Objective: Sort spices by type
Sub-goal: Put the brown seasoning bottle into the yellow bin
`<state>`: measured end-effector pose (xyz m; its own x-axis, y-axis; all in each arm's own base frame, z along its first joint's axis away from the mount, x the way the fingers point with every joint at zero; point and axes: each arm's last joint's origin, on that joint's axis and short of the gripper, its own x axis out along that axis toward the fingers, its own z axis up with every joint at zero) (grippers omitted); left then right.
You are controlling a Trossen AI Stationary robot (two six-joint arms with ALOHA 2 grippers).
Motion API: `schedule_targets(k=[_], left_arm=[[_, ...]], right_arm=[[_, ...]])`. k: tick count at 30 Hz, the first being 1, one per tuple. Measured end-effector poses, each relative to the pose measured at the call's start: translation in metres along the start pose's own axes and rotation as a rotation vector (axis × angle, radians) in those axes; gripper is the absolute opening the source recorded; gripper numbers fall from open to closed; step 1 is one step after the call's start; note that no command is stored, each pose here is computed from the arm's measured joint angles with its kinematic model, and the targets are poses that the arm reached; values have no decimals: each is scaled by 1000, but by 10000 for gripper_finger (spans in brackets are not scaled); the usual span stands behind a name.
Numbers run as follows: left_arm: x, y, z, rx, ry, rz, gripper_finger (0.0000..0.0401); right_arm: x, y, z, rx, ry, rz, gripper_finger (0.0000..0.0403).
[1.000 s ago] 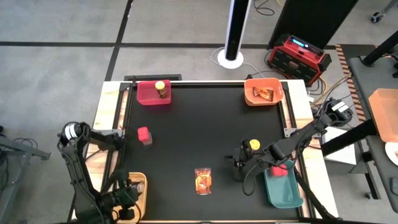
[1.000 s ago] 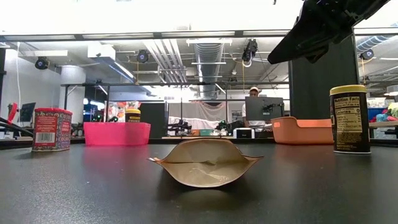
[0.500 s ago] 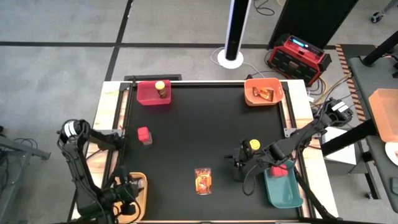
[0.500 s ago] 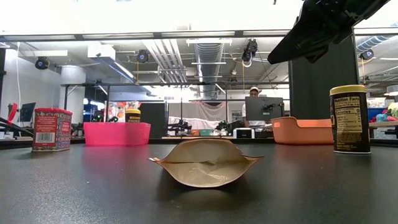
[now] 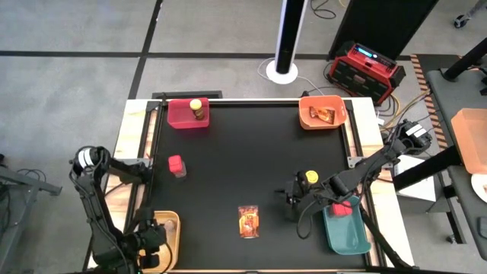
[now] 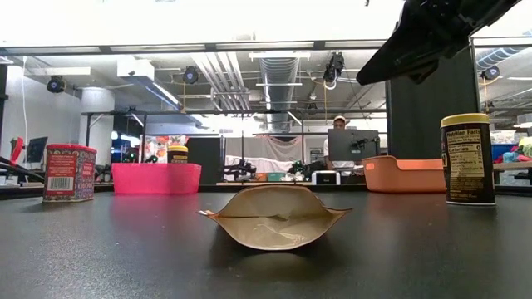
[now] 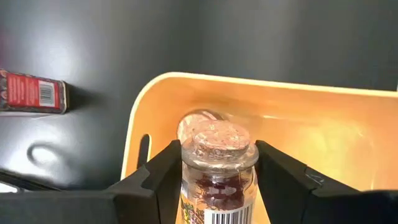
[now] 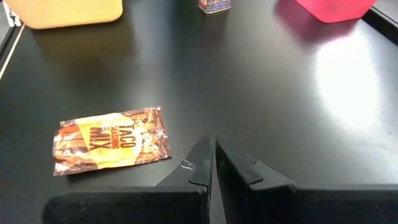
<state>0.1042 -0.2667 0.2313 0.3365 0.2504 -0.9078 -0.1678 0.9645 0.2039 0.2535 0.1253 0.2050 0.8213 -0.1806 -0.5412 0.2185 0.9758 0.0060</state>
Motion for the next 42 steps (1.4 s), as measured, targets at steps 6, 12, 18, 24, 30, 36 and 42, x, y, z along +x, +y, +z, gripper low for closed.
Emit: schedule_targets(k=[6, 12, 18, 24, 30, 36, 42], left_arm=[[-2, -3, -3, 3, -10, -24, 158], [-9, -7, 6, 25, -239, -35, 158], [-20, -9, 18, 73, -547, 17, 158], [-38, -9, 32, 45, -879, 100, 158], [-52, -8, 46, -43, -1095, 155, 158], [-45, -12, 60, -88, -1137, 204, 158], [-29, -19, 71, -83, -1119, 264, 158]], right_arm=[[0, 1, 3, 17, -35, 0, 13], [6, 20, 20, -118, -256, 93, 13], [34, 47, 25, -305, -521, 132, 13], [67, 77, 35, -407, -624, 95, 13], [87, 105, 60, -407, -686, 93, 13], [92, 123, 85, -440, -669, 104, 13], [93, 129, 95, -436, -590, 120, 61]])
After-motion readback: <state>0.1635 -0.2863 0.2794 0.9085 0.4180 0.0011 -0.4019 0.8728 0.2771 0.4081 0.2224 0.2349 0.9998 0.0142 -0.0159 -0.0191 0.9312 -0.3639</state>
